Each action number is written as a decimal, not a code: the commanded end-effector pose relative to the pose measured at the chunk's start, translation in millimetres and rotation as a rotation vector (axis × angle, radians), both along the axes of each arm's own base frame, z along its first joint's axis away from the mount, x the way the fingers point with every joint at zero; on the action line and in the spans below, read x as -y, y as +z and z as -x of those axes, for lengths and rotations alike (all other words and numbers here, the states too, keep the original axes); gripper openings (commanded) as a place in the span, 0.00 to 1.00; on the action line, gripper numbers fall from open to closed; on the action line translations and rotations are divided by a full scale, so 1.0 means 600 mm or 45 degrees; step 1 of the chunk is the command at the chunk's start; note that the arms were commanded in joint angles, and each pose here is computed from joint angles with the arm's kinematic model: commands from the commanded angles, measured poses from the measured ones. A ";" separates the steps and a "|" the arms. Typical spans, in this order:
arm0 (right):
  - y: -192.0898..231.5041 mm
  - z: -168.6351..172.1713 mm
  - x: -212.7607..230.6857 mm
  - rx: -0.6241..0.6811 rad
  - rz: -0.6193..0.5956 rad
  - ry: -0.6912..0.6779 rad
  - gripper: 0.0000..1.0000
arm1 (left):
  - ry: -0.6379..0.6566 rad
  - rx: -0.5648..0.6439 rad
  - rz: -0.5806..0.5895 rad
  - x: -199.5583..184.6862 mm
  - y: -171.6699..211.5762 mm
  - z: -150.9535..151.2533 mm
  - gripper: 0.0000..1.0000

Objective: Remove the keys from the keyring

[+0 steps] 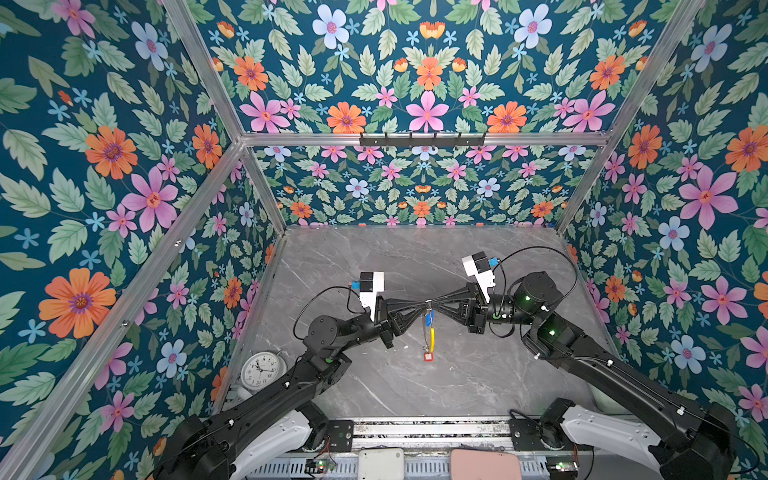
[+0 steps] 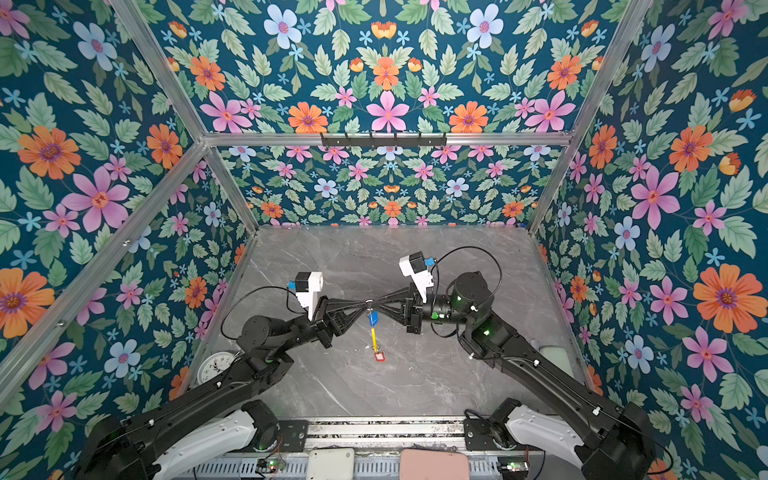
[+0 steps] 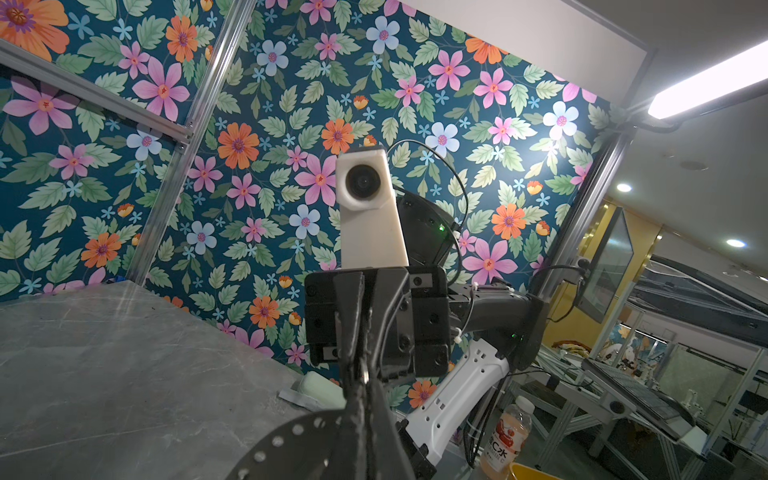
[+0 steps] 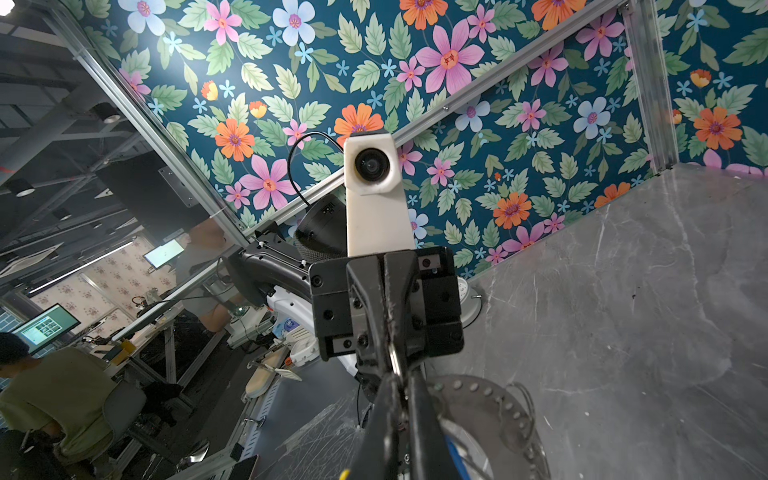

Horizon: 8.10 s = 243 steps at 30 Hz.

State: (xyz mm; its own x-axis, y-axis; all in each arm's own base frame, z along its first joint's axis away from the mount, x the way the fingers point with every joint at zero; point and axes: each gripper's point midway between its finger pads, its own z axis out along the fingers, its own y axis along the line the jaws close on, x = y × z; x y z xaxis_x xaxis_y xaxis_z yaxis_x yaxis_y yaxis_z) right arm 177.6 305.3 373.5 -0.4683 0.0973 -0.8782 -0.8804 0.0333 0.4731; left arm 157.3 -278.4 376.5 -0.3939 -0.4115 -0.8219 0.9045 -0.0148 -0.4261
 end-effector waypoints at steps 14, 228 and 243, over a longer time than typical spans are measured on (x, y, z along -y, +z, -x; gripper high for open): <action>-0.006 0.012 0.004 0.055 0.082 0.036 0.00 | 0.002 0.013 -0.057 -0.009 0.007 0.015 0.36; -0.067 0.045 0.033 0.222 0.320 -0.154 0.00 | 0.219 0.003 -0.218 -0.019 -0.014 -0.018 0.00; -0.392 -0.075 0.064 -0.500 0.628 -0.451 0.00 | 0.296 -0.003 -0.230 -0.044 -0.028 -0.013 0.00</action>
State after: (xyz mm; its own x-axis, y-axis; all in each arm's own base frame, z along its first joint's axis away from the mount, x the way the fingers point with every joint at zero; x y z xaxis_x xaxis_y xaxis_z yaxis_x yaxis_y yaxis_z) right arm 209.1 265.7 154.9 -0.7375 -0.1085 -0.6665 -0.6099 0.5310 0.5883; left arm 165.8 -253.7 354.2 -0.3290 -0.3177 -0.8893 0.8671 0.2715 -0.4177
